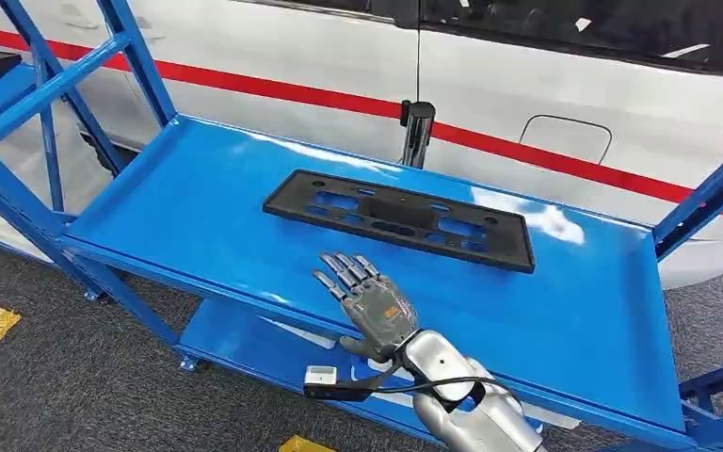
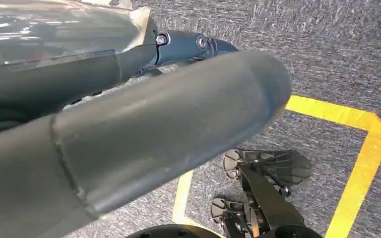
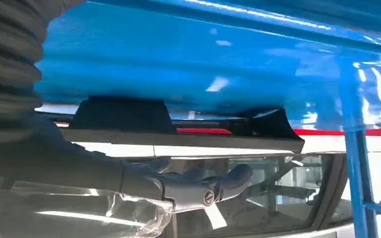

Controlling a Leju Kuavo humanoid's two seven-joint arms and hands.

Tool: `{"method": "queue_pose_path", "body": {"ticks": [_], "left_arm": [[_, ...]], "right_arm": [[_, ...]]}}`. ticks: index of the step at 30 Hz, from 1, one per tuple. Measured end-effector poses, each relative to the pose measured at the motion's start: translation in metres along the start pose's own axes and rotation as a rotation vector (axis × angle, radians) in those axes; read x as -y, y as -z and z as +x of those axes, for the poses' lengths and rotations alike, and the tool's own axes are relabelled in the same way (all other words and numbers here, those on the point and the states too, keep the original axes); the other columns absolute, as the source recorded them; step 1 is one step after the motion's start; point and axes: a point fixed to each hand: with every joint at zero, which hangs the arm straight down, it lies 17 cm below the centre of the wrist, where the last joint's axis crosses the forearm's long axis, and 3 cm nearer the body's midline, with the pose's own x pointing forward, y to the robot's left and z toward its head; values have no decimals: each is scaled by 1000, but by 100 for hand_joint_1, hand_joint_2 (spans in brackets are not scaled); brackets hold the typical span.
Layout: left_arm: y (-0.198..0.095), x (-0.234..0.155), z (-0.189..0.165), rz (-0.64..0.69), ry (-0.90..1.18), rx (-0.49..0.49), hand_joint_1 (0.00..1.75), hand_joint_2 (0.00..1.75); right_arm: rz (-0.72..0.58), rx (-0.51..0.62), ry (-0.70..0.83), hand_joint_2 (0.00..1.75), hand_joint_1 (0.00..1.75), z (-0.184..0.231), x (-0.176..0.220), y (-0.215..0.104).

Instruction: Take the parts from the cabinet and place them on the table.

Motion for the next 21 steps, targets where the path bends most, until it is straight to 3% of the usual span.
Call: {"method": "queue_pose_path", "body": {"ticks": [4, 11, 16, 21], "left_arm": [[-1, 6, 17, -30, -8, 76, 0, 0], [-1, 12, 18, -40, -22, 76, 0, 0], [-3, 10, -6, -36, 12, -10, 0, 0], [-4, 10, -9, -38, 21, -16, 0, 0]], "right_arm": [[-17, -31, -64, 175, 0, -7, 3, 7], [-62, -82, -5, 175, 0, -17, 20, 12], [-336, -165, 117, 175, 0, -70, 127, 17], [-437, -180, 108, 175, 0, -87, 170, 7]]}}
